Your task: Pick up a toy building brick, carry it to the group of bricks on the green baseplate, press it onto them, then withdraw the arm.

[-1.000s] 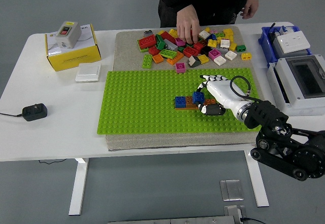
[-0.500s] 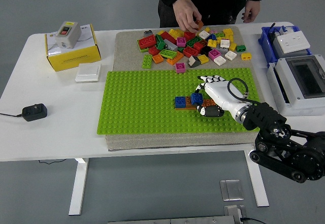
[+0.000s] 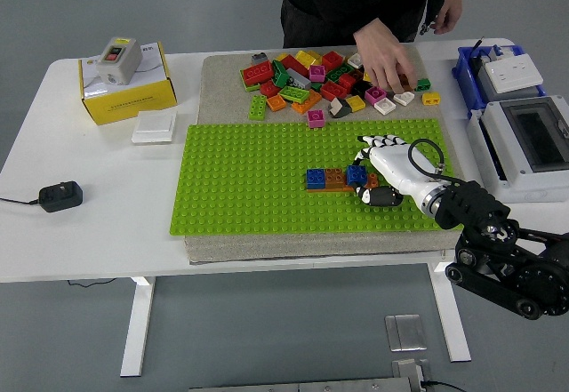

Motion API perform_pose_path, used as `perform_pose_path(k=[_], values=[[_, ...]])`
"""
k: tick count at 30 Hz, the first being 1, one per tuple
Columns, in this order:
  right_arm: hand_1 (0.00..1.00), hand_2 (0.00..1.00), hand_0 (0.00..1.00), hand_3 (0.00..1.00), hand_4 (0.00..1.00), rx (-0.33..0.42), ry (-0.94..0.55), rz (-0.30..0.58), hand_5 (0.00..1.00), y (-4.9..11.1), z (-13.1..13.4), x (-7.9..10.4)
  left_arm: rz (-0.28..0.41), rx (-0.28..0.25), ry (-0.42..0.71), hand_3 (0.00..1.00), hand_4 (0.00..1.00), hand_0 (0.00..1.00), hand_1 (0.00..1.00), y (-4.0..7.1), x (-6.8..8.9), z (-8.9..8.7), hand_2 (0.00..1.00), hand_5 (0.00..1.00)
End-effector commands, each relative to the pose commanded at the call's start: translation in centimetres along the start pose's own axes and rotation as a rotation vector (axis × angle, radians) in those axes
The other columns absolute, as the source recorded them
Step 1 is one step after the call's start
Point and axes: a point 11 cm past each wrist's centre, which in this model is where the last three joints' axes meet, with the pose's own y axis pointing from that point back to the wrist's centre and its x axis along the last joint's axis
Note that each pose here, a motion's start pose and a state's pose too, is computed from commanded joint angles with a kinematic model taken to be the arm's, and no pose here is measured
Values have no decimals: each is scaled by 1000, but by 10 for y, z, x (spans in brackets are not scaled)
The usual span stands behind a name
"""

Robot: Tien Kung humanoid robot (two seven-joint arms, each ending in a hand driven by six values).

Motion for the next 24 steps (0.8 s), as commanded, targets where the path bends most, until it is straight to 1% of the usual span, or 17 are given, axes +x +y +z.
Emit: perform_pose_path(k=[12,24], values=[[998,998,998,576,451,11,0,-1,351,-4,-6,-2,-5,-3,-3,721,422,636,608,0,-1,1,585,715],[998,998,998,574,454,5,6,-17,352,-7,-3,-8,-11,-7,-3,720,422,636,608,0,-2,3,585,715]])
